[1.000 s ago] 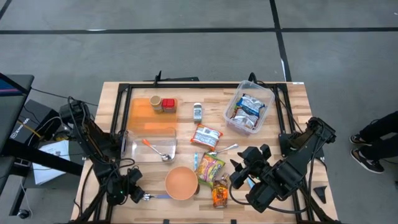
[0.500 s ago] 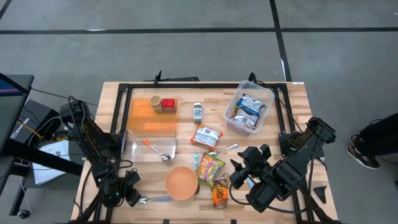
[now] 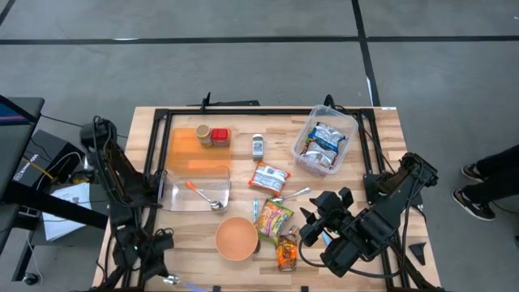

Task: Pick & Place Food Item
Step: Put the purple spoon into the bottom transparent bin

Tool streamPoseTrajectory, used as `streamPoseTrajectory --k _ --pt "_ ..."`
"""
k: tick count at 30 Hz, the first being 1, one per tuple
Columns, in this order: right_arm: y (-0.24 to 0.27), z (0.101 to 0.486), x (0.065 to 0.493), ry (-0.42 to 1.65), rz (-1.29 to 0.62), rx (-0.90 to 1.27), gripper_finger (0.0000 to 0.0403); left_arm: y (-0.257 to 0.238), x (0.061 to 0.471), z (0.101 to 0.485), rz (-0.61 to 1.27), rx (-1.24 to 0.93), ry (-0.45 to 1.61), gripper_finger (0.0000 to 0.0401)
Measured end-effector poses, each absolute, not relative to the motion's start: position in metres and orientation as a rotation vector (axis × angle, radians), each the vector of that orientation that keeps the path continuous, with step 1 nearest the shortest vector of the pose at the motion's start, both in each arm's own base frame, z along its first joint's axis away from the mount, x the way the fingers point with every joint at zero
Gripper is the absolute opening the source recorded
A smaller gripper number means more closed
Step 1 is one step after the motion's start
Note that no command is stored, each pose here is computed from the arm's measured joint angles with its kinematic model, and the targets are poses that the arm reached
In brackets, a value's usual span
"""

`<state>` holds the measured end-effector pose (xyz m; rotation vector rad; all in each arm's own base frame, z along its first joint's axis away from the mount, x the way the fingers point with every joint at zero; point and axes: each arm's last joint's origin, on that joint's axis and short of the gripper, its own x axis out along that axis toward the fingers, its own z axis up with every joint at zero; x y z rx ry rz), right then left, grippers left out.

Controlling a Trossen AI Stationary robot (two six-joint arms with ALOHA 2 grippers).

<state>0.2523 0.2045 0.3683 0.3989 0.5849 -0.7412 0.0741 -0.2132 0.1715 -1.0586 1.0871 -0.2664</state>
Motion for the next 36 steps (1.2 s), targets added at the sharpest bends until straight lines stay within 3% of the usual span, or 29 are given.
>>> streamPoseTrajectory --k 6,13,19,30,36 --pt "0.204 0.368 0.252 0.585 -0.742 0.399 0.018 -0.197 0.091 0.203 -0.365 -1.112 0.875 0.0" --pt "0.203 0.368 0.254 0.583 -0.748 0.401 0.018 -0.156 0.118 0.231 -0.243 -1.081 0.538 0.0" --pt "0.201 0.368 0.255 0.586 -0.75 0.384 0.018 -0.12 0.129 0.248 -0.147 -1.024 0.369 0.0" --pt "0.194 0.368 0.26 0.595 -0.764 0.362 0.018 -0.074 0.12 0.235 0.15 -1.036 0.458 0.0" --pt "0.192 0.368 0.262 0.6 -0.766 0.356 0.018 -0.06 0.106 0.23 0.208 -1.007 0.532 0.0"
